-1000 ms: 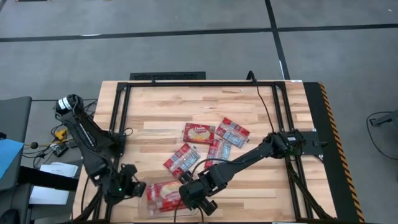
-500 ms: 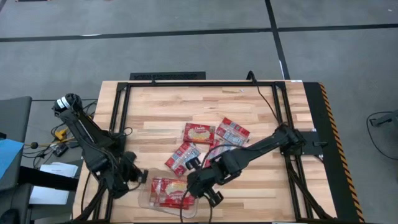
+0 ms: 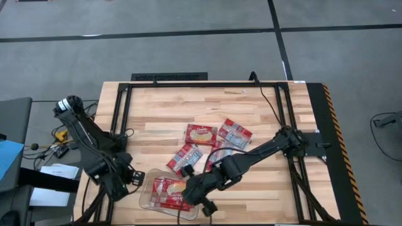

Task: Sort popcorn bags into baskets
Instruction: Adjust the red popcorn bags in the transparent bin

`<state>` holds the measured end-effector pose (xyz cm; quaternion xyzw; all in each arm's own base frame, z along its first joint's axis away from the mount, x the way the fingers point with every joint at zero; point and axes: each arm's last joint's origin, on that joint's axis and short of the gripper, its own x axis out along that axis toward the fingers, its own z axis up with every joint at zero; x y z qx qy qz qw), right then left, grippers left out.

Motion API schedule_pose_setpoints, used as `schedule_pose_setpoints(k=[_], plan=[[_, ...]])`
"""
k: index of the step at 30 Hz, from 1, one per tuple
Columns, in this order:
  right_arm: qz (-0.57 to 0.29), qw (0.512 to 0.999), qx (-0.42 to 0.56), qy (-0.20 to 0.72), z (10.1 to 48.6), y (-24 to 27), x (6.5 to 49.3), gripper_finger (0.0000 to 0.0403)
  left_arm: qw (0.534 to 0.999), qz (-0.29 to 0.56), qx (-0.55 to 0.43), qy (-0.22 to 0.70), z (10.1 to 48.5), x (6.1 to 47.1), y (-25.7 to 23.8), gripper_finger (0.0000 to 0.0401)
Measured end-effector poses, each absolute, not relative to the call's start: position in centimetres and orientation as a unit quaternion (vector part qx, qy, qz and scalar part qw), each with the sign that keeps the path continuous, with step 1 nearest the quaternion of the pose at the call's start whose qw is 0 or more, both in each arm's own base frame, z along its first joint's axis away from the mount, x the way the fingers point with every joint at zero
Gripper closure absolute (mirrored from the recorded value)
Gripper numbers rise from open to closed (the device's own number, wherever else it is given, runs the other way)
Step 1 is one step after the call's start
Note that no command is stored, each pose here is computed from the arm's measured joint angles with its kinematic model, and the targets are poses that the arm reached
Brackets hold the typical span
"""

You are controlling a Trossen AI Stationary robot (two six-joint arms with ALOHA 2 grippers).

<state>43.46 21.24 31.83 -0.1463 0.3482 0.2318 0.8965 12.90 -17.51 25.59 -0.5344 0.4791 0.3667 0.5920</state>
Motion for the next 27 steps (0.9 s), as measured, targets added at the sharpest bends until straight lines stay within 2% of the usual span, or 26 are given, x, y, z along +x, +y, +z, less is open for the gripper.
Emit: schedule_pose_setpoints(k=[10,16,27], plan=[[0.228,0.892,-0.134,0.367,31.2,21.4,43.4,0.0378,0.604,0.313,-0.577,0.452,21.7,15.6,-21.2,0.0401],[0.234,0.895,-0.130,0.358,30.9,21.8,43.4,0.0395,0.590,0.282,-0.598,0.463,20.0,16.5,-23.6,0.0401],[0.234,0.874,-0.115,0.410,26.2,22.3,43.0,0.0386,0.590,0.290,-0.598,0.458,19.5,16.5,-23.7,0.0401]])
